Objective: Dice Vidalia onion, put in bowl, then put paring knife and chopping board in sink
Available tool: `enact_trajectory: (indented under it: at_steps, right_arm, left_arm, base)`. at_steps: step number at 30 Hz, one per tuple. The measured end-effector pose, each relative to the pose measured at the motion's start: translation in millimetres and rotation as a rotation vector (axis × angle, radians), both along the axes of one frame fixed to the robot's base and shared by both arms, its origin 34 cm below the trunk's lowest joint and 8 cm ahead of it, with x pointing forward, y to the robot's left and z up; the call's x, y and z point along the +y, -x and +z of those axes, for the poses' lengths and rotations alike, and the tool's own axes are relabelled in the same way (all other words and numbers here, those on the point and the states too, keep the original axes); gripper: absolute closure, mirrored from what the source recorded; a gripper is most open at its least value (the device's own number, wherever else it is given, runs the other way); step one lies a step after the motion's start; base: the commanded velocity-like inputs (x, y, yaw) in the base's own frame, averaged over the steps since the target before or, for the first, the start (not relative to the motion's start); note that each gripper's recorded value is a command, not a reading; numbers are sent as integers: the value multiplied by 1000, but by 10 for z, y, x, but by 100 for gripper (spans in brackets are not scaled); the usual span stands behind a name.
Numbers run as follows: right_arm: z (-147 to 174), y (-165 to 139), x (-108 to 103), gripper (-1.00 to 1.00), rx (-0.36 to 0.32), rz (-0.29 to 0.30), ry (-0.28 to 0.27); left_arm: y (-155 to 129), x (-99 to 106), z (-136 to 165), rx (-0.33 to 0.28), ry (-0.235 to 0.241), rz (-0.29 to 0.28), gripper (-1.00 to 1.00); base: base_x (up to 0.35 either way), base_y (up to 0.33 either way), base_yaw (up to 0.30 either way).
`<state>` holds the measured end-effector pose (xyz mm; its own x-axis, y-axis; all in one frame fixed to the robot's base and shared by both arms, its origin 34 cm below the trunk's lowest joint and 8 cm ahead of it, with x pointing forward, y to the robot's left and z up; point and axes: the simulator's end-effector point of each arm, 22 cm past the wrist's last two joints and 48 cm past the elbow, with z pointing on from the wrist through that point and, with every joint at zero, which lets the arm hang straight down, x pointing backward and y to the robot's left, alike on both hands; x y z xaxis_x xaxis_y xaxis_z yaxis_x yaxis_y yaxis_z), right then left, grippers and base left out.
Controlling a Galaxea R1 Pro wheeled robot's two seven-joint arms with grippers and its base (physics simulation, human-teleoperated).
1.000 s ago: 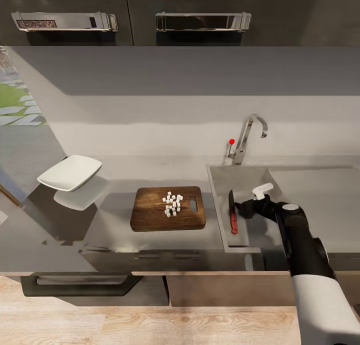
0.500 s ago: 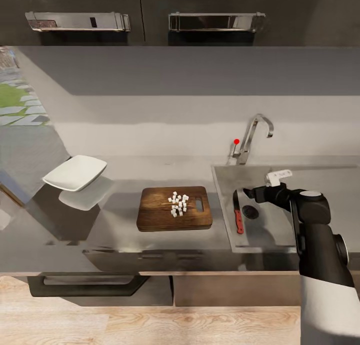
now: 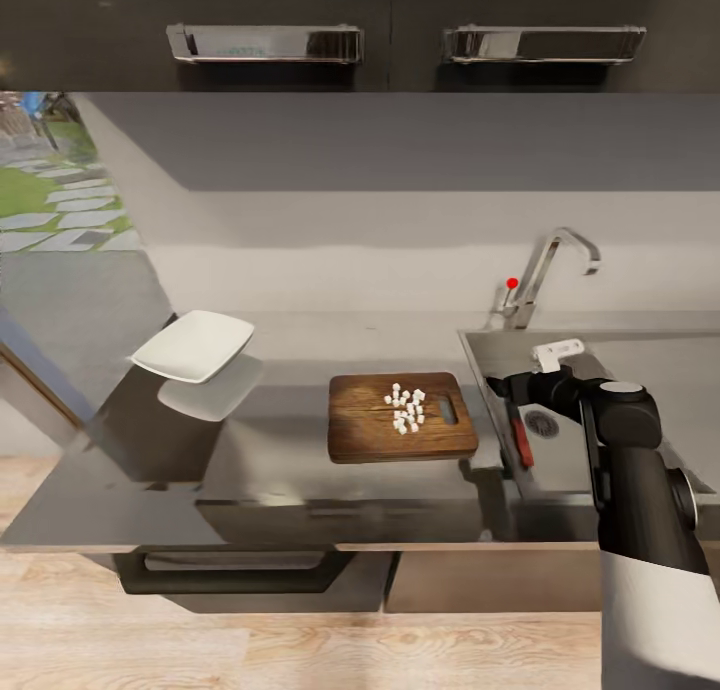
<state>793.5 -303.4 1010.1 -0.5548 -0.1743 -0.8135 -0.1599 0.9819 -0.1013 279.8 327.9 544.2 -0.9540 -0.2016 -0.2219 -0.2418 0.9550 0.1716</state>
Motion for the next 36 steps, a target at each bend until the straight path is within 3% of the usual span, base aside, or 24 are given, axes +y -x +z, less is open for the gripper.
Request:
enact_trajectory:
  at_steps: [11,23,30,36]
  right_arm:
    - [-5,1,1,-100,2,-1,0]
    - [-26,0,-20,-100,5,-5,0]
    - [-39,31,-358,-100,1,-90,-22]
    - [-64,41,-410,-100,1,-106,-33]
  left_arm:
    - [0,0,0,0,0,0,-100]
    - [-5,-9,0,-1,0,1,-100]
    - [-11,-8,1,-2,-1,2,-100]
    - [-10,-4,-10,-2,-2,3,-100]
  base:
    - [0,292,0]
    - [0,36,0]
    - [0,0,0]
    - [0,0,0]
